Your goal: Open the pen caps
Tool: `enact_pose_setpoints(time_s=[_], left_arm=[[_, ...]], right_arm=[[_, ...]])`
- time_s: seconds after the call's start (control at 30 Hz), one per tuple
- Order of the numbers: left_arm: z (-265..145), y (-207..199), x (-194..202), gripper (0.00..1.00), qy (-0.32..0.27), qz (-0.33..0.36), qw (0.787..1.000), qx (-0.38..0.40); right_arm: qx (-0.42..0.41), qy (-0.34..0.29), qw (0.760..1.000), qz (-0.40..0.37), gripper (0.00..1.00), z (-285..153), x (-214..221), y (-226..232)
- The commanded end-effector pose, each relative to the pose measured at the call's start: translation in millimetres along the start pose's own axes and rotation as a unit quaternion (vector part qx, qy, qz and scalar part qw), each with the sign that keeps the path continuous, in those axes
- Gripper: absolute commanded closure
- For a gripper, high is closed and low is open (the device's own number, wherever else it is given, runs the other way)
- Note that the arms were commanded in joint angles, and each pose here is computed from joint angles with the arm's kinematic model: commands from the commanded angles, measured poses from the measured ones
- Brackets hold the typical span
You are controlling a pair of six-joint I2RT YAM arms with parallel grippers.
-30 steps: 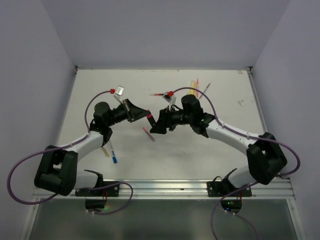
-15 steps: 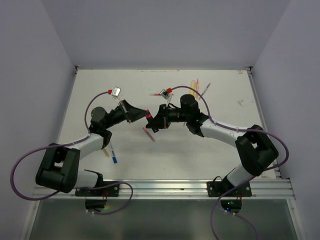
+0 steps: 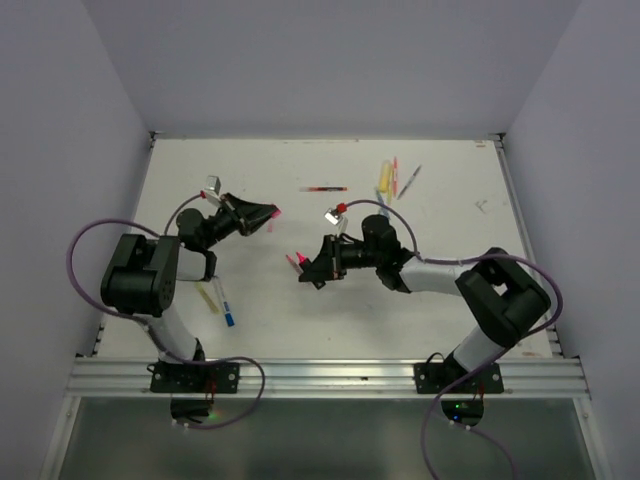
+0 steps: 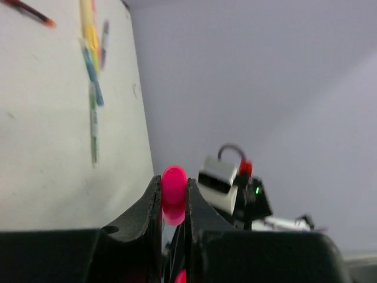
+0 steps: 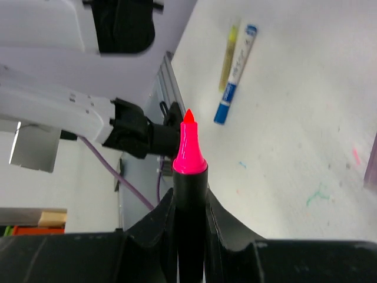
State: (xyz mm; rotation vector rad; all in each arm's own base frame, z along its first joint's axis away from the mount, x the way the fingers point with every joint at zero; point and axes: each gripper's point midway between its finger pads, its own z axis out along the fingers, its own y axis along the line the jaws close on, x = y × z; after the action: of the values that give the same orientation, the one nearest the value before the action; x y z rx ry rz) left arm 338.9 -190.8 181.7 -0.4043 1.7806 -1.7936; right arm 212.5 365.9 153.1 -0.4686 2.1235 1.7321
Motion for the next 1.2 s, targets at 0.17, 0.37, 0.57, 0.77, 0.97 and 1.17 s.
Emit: enact_pose_setpoints(time_s=[0.17, 0.37, 0.57, 0.77, 0.97, 1.17], left_arm=[[-11.4, -78.0, -54.4, 1.0, -0.086, 0.161, 0.968, 0.17], [-3.4, -17.8, -86.7, 1.0, -0.099, 0.287, 0.95, -0.068], [-39.5, 65.9, -109.4, 1.0, -0.1, 0.252, 0.898, -0.346], [-50.1, 121.4, -103.6, 1.0, -0.048, 0.204, 0.868, -0.45], [-46.3, 138.9, -92.0, 1.0, -0.02, 0.205, 0.858, -0.47], [-41.2, 150.9, -77.5, 1.0, 0.007, 0.202, 0.86, -0.469]], right_arm=[[0.003, 0.015, 1.0, 0.011, 1.0, -18.1, 30.6, 6.3], [0.228, 0.017, 0.97, -0.085, 1.0, -21.5, -9.9, -66.2], [0.348, 0.037, 0.924, -0.151, 1.0, -19.0, -41.9, -127.4], [0.403, 0.076, 0.896, -0.172, 1.0, -22.2, -31.9, -171.9], [0.404, 0.091, 0.891, -0.183, 1.0, -17.0, -20.8, -174.4], [0.415, 0.102, 0.883, -0.193, 0.98, -9.2, -12.8, -177.4]])
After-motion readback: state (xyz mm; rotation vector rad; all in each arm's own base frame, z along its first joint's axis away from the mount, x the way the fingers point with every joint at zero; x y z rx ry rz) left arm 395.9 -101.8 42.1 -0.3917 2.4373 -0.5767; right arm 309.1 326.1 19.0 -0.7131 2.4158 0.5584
